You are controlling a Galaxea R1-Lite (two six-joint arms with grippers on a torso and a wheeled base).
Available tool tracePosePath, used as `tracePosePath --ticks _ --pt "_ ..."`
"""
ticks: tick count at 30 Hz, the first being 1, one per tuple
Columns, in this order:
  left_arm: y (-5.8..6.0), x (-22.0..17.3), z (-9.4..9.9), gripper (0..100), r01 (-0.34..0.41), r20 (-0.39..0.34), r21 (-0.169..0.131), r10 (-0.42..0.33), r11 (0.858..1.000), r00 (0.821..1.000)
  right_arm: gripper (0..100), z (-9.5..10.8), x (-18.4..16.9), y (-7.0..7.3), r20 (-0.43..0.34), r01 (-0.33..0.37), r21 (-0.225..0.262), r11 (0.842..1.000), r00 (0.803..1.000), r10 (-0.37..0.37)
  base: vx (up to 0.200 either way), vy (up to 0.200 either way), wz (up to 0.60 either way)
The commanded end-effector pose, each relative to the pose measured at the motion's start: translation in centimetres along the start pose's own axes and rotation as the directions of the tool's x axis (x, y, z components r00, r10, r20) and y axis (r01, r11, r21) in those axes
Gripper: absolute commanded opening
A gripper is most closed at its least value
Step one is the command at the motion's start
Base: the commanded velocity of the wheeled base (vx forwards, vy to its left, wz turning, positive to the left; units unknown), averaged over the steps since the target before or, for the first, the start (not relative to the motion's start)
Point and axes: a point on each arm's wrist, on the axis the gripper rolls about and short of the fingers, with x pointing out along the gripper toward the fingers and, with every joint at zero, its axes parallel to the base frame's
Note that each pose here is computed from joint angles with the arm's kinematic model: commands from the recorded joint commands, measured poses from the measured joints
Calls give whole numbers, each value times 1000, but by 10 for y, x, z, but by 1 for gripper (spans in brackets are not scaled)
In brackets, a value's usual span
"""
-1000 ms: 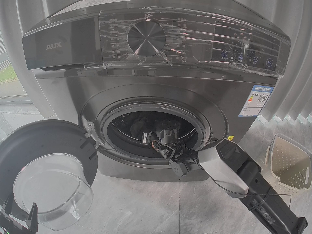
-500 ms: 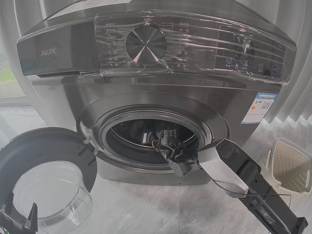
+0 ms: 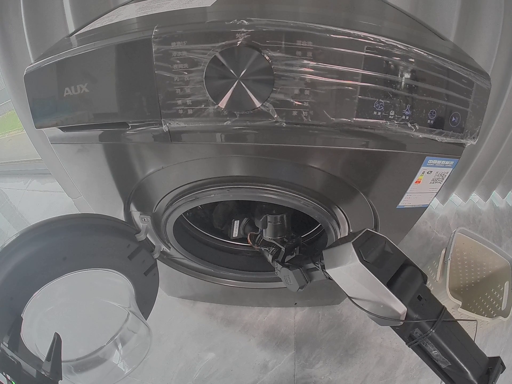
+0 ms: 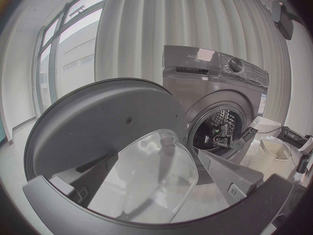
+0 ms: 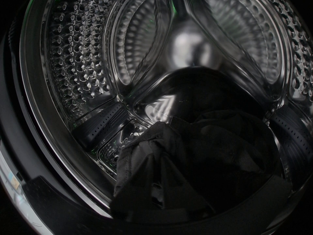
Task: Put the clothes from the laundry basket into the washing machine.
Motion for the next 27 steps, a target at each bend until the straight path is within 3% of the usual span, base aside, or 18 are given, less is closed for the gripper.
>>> tracePosePath --ticks 1,11,21,27 --pt "0 0 -5 100 -1 -4 0 1 1000 1000 100 3 0 0 8 0 2 1000 1000 0 0 0 0" --pt "0 0 -5 100 -1 -5 0 1 1000 1000 100 16 -2 6 48 14 10 1000 999 -15 0 0 0" --pt "0 0 -5 100 -1 -4 0 1 1000 1000 100 9 -2 10 38 8 6 1000 999 -8 0 0 0" --pt "0 0 -5 100 -1 -7 0 1 1000 1000 100 22 -7 25 86 -22 15 1000 996 21 0 0 0"
